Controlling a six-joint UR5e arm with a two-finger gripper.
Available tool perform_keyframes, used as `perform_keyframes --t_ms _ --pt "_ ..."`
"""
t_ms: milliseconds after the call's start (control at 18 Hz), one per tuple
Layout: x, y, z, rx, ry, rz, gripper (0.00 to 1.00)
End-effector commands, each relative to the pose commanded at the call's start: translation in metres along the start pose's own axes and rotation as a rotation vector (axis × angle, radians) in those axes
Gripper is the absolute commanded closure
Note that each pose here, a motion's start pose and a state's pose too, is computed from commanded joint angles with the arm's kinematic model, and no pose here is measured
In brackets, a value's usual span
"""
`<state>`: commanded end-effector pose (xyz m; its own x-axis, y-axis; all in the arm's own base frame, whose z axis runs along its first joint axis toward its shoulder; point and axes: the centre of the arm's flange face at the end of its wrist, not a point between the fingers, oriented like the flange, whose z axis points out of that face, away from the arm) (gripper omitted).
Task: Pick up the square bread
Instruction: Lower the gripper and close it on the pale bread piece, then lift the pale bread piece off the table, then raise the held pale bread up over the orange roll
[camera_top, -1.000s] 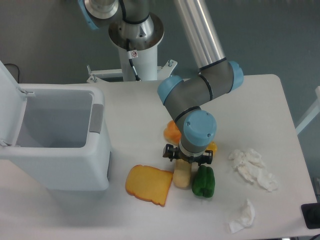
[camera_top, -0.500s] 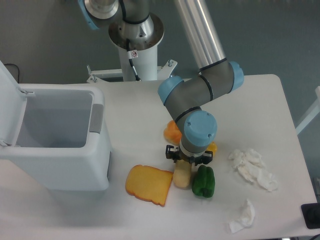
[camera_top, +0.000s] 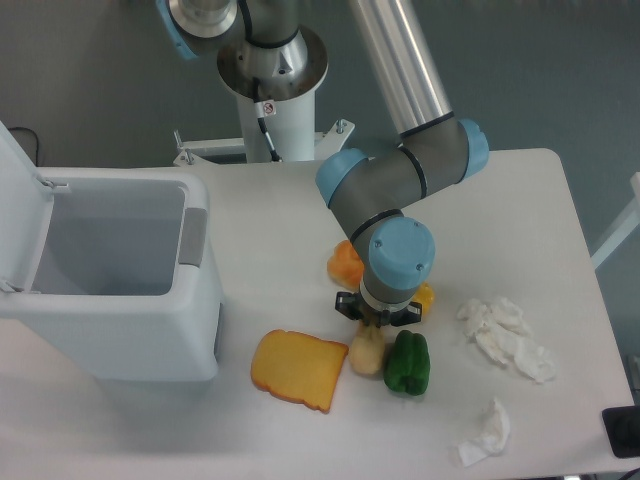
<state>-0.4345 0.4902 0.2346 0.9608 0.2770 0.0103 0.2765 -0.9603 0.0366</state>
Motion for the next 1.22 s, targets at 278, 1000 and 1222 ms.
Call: perform_keyframes --t_ms 278,1000,1222 --pt "0.005 -0.002 -0.046 0.065 -0.044 0.016 0.85" --pt "0.037 0.006 -0.164 0.21 -0.186 0.369 0.78" --pt "0.045 0.009 -0.182 0.28 -0.157 0.439 0.79"
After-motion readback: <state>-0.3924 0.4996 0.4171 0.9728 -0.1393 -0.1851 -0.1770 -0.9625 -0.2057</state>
